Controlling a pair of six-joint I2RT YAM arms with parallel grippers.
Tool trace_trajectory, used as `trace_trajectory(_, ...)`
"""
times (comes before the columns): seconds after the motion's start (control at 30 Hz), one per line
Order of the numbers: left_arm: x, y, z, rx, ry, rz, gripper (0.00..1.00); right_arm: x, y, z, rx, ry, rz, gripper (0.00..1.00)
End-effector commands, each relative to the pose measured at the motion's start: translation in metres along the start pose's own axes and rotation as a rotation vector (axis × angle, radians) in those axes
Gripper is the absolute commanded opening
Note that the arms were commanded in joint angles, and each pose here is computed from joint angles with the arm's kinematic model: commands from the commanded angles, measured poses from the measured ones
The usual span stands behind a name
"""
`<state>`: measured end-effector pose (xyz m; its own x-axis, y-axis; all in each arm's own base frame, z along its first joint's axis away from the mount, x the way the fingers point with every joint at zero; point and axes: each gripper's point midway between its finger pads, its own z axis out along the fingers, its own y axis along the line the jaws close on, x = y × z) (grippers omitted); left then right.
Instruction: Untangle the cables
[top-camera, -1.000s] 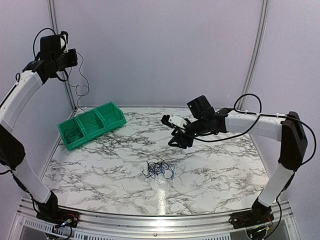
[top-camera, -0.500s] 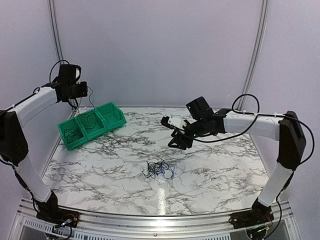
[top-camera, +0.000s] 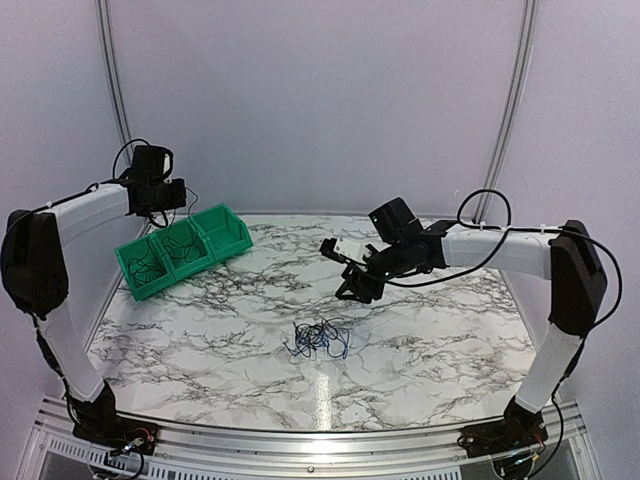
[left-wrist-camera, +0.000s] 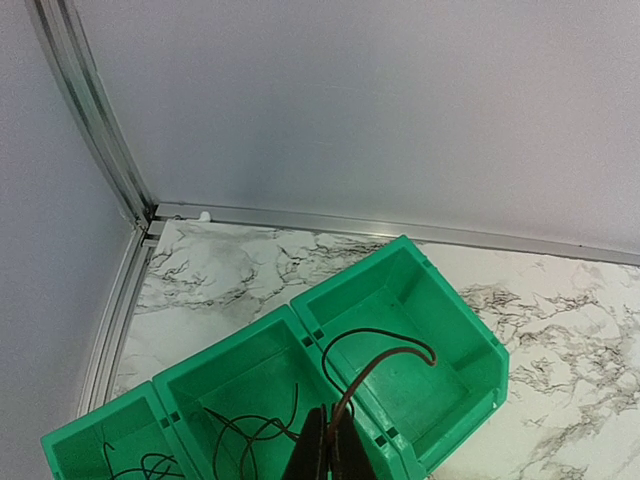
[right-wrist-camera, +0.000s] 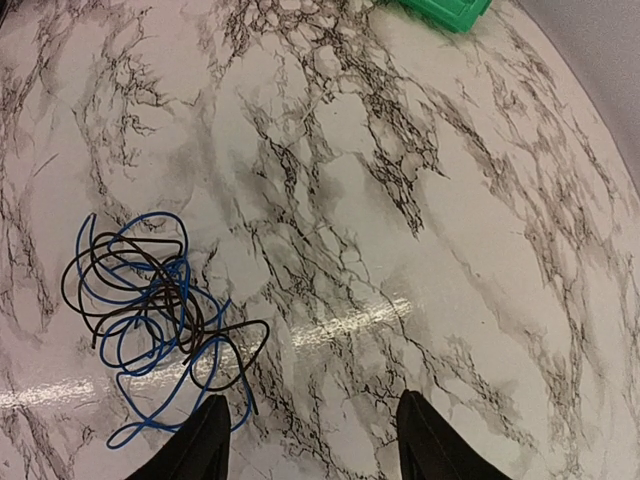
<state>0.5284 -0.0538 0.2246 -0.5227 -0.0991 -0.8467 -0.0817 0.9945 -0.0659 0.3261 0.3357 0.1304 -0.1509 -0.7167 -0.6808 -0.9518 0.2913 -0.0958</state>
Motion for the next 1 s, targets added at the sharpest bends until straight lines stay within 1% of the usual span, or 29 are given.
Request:
trace_trajectory(0.0, 0.021, 0.029, 0.008, -0.154, 0.031, -0.009, 0.0, 0.0, -0.001, 0.002, -0.007, 0.004, -0.01, 0.57)
trace_trajectory(0.1, 0.032, 0.043, 0.007, -0.222, 0.052, -0.002, 0.0, 0.002, -0.001, 0.003, -0.014, 0.008, -0.009, 0.57)
trace_trajectory(0.17, 0.039, 0.045, 0.011, -0.234, 0.076, 0.002, 0.0, 0.002, 0.0, 0.004, -0.019, 0.011, -0.009, 0.57)
trace_trajectory(0.4, 0.068, 0.031, 0.039, -0.176, 0.171, -0.028, 0.0, 0.001, 0.001, 0.003, -0.023, 0.011, -0.011, 0.57)
trace_trajectory(0.6, 0.086, 0.032, 0.057, -0.186, 0.231, -0.014, 0.0, 0.003, 0.0, 0.005, -0.025, 0.015, -0.008, 0.57)
trace_trajectory(0.7, 0.094, 0.026, 0.063, -0.156, 0.252, -0.028, 0.0, 0.007, 0.002, 0.009, -0.034, 0.025, -0.006, 0.57)
trace_trajectory(0.8, 0.1, 0.011, 0.071, -0.076, 0.28, -0.05, 0.0, 0.01, 0.003, 0.013, -0.046, 0.036, -0.003, 0.57)
trace_trajectory(0.97, 0.089, -0.006, 0.065, 0.014, 0.272, -0.084, 0.0, 0.013, 0.005, 0.017, -0.063, 0.048, 0.003, 0.57)
